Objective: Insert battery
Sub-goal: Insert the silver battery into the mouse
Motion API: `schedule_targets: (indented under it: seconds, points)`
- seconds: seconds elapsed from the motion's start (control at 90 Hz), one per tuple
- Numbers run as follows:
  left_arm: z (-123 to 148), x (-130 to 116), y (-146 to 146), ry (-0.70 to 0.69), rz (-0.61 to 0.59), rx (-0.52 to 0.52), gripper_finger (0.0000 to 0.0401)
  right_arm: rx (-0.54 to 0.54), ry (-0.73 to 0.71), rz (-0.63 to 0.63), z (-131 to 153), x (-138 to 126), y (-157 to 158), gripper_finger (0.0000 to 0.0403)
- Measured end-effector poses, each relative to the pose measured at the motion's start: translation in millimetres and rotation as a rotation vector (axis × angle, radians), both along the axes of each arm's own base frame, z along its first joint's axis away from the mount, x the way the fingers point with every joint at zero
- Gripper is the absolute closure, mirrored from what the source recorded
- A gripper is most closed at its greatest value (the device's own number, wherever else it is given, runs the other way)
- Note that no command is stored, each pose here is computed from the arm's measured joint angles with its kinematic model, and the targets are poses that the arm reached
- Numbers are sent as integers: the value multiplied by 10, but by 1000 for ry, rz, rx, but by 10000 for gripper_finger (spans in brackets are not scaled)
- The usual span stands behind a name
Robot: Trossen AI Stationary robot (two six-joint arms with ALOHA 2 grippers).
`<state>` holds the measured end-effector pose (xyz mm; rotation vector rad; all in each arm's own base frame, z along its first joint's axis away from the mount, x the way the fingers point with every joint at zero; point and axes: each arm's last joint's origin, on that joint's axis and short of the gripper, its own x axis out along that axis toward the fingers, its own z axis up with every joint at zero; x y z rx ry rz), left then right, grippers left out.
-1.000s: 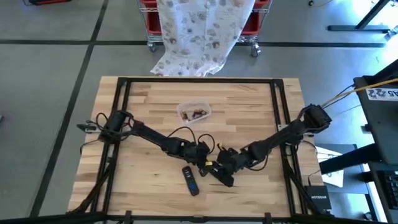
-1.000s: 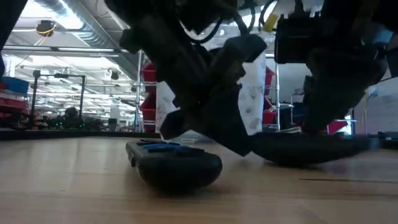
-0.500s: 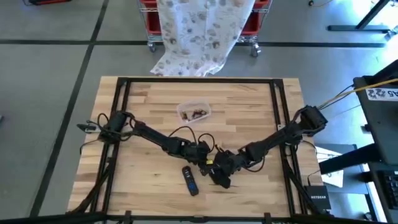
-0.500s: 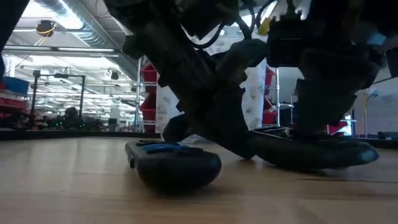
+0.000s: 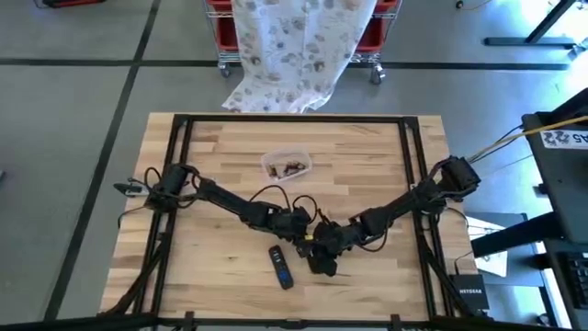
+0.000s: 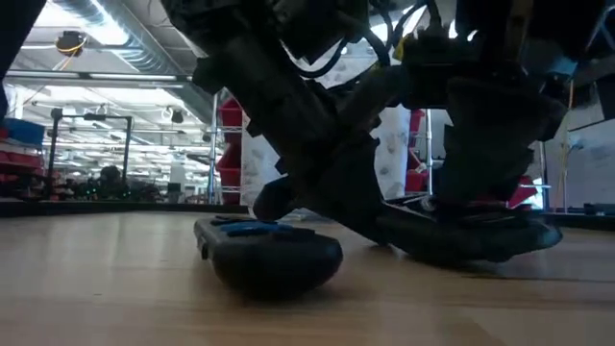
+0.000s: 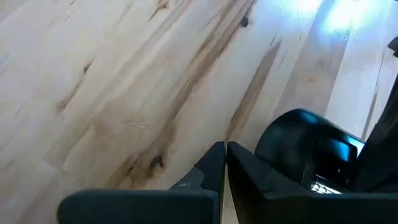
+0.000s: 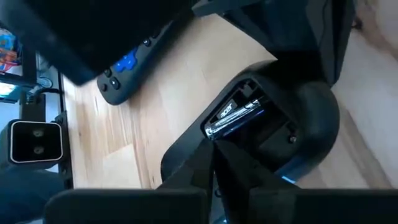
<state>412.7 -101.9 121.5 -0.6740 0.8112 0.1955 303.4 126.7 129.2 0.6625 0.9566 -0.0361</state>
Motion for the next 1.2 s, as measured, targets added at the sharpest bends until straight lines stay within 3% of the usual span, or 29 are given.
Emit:
schedule_targets:
  seconds: [0.544, 0.956, 1.2]
  points:
    - [279, -231, 53, 149, -133, 97, 400, -19, 13, -34, -13, -9, -14, 403]
    - [407, -292, 235, 193, -113, 147, 400, 3, 8, -44, -12, -4, -4, 403]
    - [511, -308, 165, 151, -178, 87, 400, 11, 11, -51, -13, -6, -3, 403]
